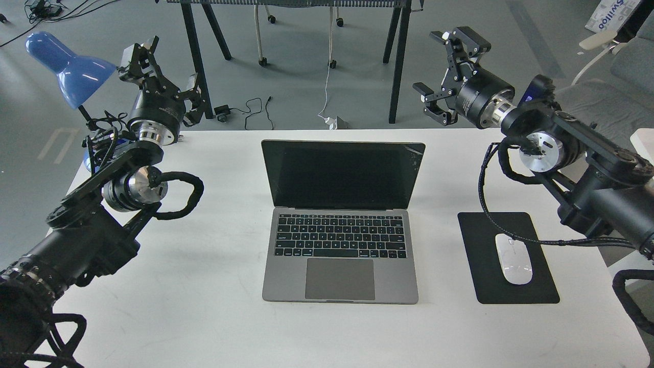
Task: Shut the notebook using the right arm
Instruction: 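Raise the right gripper and swing it toward the laptop's open screen, then move the right gripper over the top edge of the laptop screen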
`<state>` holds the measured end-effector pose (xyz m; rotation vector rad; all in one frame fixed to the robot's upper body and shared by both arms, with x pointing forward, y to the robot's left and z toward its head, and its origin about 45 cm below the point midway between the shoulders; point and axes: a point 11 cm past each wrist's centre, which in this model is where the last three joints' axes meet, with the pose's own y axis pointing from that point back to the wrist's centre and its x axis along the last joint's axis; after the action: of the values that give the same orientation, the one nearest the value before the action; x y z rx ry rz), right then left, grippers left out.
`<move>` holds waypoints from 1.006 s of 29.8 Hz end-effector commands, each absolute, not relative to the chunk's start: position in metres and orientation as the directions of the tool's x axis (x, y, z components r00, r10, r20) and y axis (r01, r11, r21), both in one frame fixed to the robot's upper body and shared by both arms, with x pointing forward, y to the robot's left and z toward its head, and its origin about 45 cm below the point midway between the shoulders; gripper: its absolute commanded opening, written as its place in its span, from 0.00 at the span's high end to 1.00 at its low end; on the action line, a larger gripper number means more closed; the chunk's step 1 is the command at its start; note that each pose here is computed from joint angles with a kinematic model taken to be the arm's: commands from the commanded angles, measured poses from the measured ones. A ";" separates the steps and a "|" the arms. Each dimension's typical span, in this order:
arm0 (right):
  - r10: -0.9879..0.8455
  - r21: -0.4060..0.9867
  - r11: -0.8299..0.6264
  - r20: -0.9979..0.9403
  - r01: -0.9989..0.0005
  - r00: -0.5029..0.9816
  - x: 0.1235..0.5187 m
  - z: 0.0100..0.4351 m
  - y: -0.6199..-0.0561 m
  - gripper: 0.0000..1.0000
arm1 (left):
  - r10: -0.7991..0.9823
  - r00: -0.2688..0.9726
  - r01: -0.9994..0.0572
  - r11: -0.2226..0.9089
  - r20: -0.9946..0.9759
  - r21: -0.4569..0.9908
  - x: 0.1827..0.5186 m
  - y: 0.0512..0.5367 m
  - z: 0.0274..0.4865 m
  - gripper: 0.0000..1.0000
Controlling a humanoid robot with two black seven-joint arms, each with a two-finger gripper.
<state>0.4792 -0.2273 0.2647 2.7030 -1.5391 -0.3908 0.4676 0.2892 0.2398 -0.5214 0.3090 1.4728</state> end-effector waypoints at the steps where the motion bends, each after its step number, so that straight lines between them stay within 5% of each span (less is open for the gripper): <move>1: -0.843 0.162 -0.535 -0.172 -0.829 0.510 0.476 0.258 -0.223 0.00 | 0.859 0.088 -0.989 0.017 -0.504 -0.144 0.468 0.289 0.240 0.00; 30: -0.653 0.362 -0.689 0.066 -0.628 0.754 0.454 0.253 -0.211 0.00 | 0.859 0.088 -0.989 0.016 -0.504 -0.144 0.468 0.289 0.240 0.00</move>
<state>0.4546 -0.2118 0.2537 2.6060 -1.0145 -0.1389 0.4677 0.2893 0.2399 -0.5221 0.3090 1.4730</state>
